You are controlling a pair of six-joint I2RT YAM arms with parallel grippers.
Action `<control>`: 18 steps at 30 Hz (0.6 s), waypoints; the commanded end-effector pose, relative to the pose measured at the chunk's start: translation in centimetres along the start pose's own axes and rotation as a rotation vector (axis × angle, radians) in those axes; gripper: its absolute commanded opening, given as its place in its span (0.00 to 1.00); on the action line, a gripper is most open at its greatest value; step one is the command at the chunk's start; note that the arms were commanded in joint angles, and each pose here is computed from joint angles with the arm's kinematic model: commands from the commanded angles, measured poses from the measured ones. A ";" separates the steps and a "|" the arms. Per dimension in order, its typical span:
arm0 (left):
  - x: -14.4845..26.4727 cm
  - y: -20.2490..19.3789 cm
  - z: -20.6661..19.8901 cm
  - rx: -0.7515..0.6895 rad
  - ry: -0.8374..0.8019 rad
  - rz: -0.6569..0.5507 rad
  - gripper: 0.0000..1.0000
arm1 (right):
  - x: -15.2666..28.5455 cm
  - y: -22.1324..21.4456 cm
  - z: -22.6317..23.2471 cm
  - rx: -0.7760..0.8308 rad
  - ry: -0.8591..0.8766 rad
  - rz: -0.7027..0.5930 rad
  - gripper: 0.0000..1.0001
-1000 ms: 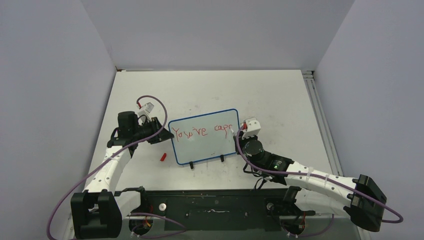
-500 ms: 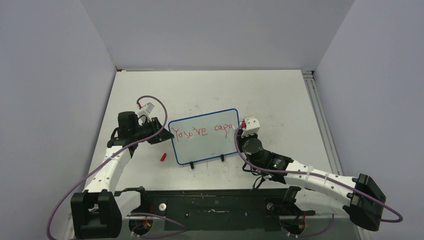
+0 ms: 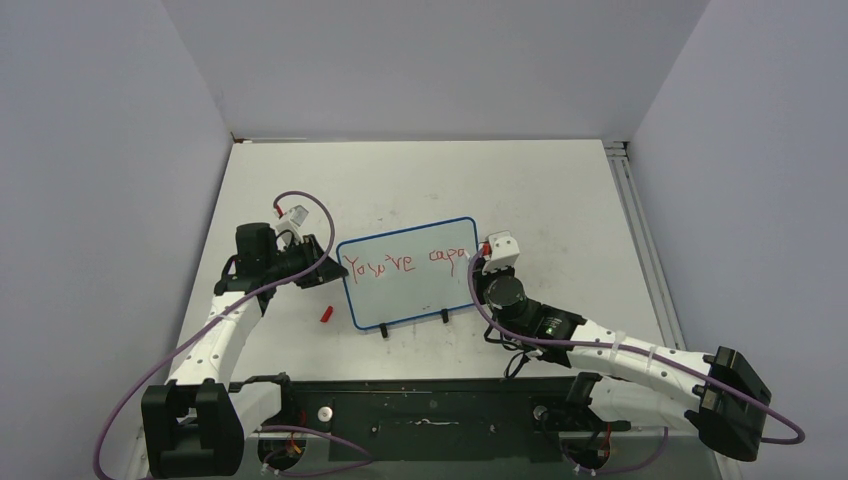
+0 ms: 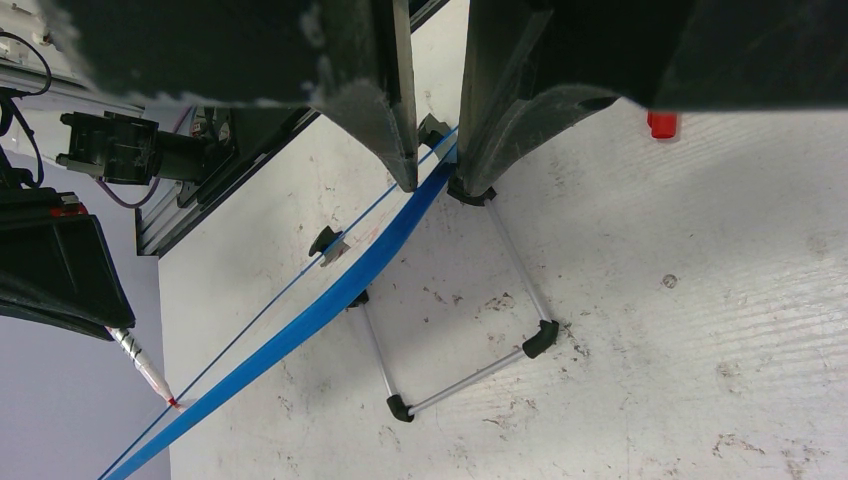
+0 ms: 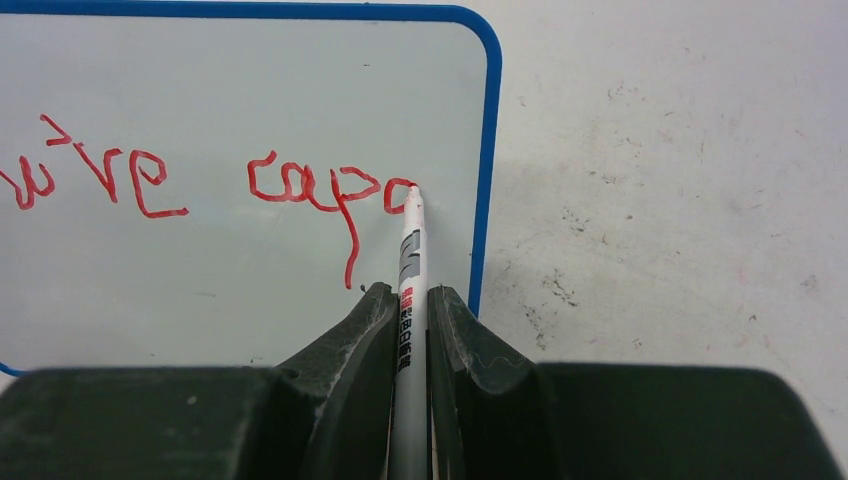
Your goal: Write a sentence on the whiteboard
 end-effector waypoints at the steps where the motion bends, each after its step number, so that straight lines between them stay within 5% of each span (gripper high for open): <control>1: 0.3 1.6 -1.0 -0.060 -0.018 -0.040 0.20 | -0.3 0.5 0.0 -0.046 -0.012 -0.016 0.05; 18: 0.3 1.5 -1.0 -0.059 -0.018 -0.039 0.20 | 0.6 -1.7 -0.1 -0.081 0.000 0.018 0.05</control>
Point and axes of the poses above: each gripper's point midway between its finger pads, its own x axis back along the fingers, its own z axis along the line the jaws close on, y = z × x, the point moved 4 cm from there along x, back along the fingers
